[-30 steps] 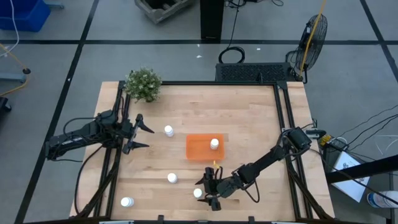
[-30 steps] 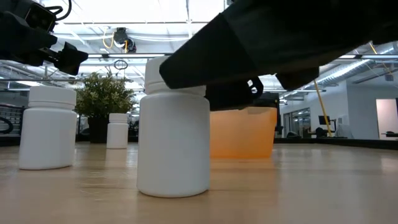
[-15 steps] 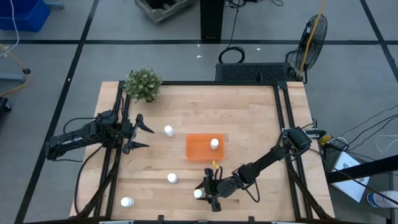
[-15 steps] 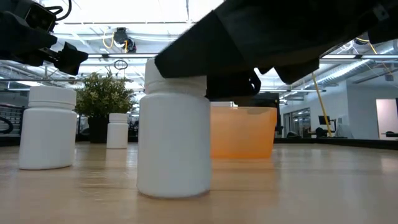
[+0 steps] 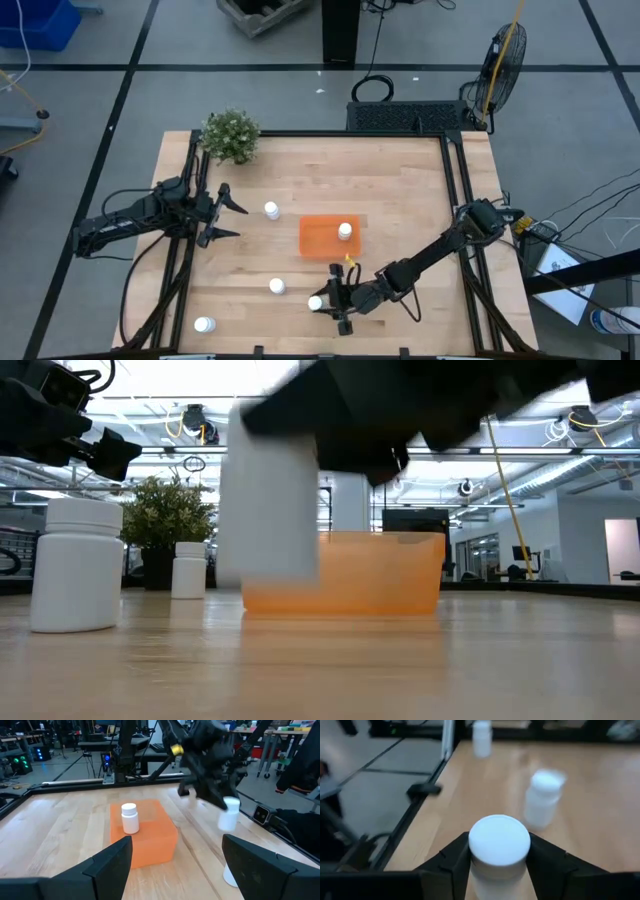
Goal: Pick and place pill bottles into a basket
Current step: Put the white medicine bottle into the orange bin
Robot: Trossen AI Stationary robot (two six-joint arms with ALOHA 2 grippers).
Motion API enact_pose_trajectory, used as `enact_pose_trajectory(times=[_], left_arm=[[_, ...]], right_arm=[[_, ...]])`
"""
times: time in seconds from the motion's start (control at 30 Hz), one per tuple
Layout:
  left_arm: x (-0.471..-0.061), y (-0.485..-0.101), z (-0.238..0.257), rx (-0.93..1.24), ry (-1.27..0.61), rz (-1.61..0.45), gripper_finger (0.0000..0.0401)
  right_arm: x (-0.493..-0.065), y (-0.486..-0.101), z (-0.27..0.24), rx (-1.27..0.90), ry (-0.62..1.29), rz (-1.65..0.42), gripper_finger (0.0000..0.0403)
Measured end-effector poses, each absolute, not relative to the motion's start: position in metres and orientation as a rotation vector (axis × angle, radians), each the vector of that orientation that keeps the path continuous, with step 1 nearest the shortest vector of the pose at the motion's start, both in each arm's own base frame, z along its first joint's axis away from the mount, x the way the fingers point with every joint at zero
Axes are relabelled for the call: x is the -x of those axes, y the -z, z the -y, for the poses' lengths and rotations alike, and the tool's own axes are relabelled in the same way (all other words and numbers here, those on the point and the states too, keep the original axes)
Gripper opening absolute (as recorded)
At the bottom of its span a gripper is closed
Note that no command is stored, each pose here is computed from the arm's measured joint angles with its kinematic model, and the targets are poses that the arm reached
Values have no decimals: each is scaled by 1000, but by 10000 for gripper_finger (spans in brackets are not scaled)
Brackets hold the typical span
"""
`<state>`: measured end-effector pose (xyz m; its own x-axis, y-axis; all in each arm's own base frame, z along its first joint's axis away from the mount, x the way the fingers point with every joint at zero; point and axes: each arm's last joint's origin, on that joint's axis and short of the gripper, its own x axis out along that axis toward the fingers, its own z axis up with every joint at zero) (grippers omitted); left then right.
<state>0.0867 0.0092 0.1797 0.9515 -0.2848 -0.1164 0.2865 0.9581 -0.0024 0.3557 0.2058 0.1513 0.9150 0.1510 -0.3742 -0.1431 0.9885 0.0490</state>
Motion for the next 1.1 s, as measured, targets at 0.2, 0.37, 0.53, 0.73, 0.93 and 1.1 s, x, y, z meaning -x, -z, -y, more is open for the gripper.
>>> enact_pose_trajectory(times=[0.2,0.37,0.53,0.73,0.93,1.1], left_arm=[[-87,-180,-9,-15,290,-116,310],[-87,-180,-9,-15,290,-116,310],[-87,-180,-9,-15,290,-116,310],[-87,-180,-9,-15,290,-115,310],[-87,-180,-9,-15,290,-116,310],[-87,-180,-9,-15,290,-116,310]], right_arm=[[-342,-190,-191,99,32,-390,149],[-326,-218,-174,159,208,-368,154],[-314,-224,-148,132,288,-353,148],[-298,-198,-118,48,353,-350,152],[-280,-172,-105,-3,360,-290,148],[-273,-162,-102,-67,358,-293,154]])
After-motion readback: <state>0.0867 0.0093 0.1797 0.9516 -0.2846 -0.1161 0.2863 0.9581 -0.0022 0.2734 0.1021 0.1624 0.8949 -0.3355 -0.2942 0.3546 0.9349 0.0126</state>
